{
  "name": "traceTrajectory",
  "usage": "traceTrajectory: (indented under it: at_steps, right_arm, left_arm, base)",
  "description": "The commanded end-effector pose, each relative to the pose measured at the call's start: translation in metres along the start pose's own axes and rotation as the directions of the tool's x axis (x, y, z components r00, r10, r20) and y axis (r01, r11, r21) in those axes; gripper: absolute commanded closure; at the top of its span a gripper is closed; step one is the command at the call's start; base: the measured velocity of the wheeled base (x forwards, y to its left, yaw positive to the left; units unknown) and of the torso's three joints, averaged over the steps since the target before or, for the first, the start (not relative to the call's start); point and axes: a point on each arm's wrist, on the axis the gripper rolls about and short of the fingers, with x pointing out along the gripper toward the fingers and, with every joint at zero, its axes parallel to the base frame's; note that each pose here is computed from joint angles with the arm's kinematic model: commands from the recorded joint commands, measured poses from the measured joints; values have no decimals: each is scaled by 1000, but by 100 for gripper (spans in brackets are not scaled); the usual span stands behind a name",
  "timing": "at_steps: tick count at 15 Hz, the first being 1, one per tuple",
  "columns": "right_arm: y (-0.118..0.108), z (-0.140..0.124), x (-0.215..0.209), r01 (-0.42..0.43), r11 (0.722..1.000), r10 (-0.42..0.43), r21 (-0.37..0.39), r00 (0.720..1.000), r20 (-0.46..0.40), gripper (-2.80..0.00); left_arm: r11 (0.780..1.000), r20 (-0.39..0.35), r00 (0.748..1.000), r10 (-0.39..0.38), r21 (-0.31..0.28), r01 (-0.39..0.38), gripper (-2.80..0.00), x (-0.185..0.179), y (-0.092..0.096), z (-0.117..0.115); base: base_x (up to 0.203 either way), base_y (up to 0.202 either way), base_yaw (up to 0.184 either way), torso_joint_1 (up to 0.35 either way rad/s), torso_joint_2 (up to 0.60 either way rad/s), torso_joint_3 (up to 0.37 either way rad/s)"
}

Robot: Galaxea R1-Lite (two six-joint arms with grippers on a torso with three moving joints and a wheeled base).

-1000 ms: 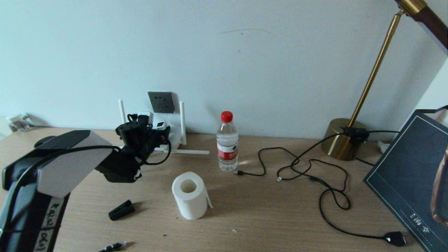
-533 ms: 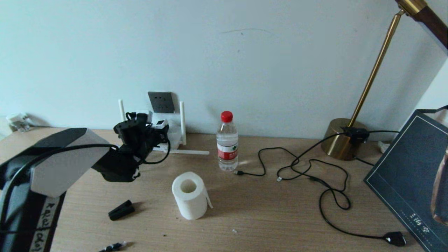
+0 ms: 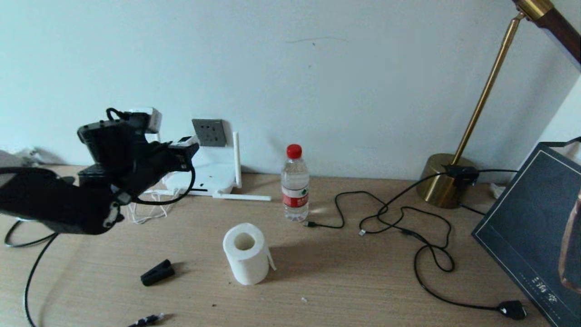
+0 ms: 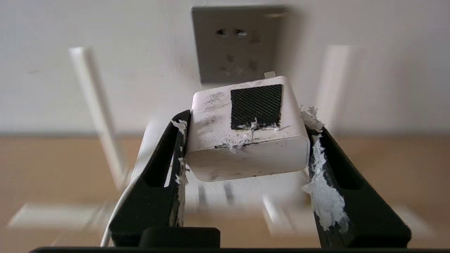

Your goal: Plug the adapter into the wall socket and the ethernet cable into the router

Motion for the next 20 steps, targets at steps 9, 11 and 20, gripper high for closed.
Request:
traceTrajectory:
  at_steps: [9, 11, 20]
  right_arm:
    - [0, 0, 0, 0, 1000, 0, 0, 1000, -3, 0]
    - [0, 0, 0, 0, 1000, 0, -1, 1000, -2, 0]
    - [0, 0, 0, 0, 1000, 0, 0, 1000, -1, 0]
  left_arm:
    - [884, -721, 544, -429, -458, 90, 0, -195, -8, -22]
    - [866, -730, 500, -467, -492, 89, 0, -188, -10, -28]
    - [698, -768, 384, -512, -633, -335, 0, -136, -29, -19]
  base:
    - [0, 0, 0, 0, 0, 0]
    - [0, 0, 0, 0, 0, 0]
    - [0, 0, 0, 0, 0, 0]
